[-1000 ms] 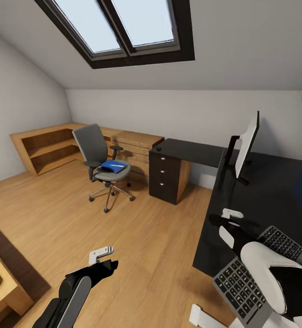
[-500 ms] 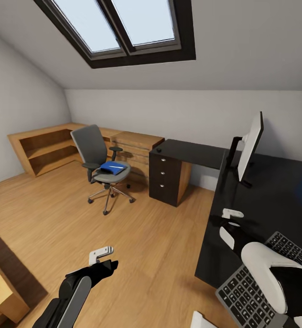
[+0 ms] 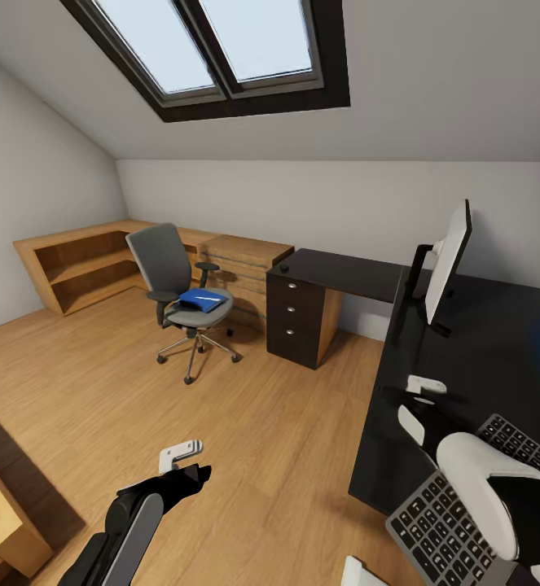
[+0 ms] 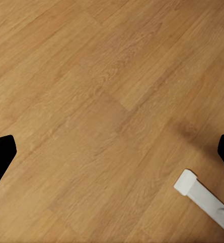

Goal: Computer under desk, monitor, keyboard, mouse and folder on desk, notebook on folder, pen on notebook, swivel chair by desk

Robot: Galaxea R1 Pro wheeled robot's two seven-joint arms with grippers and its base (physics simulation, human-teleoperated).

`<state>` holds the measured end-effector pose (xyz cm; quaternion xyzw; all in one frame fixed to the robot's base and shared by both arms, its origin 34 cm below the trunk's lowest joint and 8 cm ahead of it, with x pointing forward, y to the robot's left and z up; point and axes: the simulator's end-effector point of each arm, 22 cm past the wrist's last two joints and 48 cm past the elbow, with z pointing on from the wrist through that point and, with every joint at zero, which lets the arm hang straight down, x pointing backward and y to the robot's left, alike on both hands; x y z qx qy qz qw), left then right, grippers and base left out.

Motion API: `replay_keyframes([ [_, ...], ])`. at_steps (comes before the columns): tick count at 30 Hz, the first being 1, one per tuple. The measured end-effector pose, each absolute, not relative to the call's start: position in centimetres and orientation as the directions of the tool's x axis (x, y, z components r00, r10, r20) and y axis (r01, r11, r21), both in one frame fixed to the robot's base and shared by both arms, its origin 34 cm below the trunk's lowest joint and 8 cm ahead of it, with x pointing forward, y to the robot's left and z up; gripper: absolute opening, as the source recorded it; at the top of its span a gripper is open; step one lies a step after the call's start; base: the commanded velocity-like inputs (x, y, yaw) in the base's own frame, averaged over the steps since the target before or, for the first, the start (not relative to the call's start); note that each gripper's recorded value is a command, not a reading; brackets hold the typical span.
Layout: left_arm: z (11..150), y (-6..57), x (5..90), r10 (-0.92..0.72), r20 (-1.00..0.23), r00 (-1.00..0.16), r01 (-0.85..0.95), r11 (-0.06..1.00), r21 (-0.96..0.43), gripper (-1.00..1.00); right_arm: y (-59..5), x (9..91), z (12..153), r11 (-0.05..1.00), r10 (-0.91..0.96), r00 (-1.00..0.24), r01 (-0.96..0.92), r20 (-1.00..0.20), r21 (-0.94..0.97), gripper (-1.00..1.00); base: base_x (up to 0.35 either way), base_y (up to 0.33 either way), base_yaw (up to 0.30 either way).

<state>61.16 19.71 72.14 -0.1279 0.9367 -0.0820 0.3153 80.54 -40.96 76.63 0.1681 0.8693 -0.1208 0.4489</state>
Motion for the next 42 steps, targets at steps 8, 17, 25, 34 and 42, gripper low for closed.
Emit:
replay_keyframes([
  [8, 72.1, 19.7, 61.2, -0.292, -0.570, -0.768, -0.188, 0.954, -0.235, 1.00, -43.4, 79.0, 75.7, 0.896, 0.198, -0.598, 0.432, -0.777, -0.104, 1.00, 0.000, 0.000, 0.000],
  [17, 72.1, 19.7, 61.2, -0.291, -0.570, -0.769, -0.188, 0.954, -0.234, 1.00, -45.2, 78.4, 75.7, 0.885, 0.201, -0.608, 0.448, -0.768, -0.123, 1.00, 0.000, 0.000, 0.000],
  [25, 72.1, 19.7, 61.2, -0.294, -0.569, -0.768, -0.188, 0.953, -0.238, 1.00, -46.4, 78.0, 75.8, 0.878, 0.204, -0.613, 0.460, -0.763, -0.135, 1.00, 0.000, 0.000, 0.000],
  [34, 72.4, 19.8, 61.3, -0.303, -0.571, -0.763, -0.193, 0.950, -0.246, 1.00, -47.5, 77.1, 75.3, 0.861, 0.267, -0.616, 0.498, -0.741, -0.104, 1.00, 0.000, 0.000, 0.000],
  [42, 71.9, 20.2, 62.0, -0.327, -0.599, -0.731, -0.211, 0.943, -0.257, 1.00, -47.7, 76.9, 74.2, 0.857, 0.279, -0.615, 0.506, -0.738, -0.098, 1.00, 0.000, 0.000, 0.000],
])
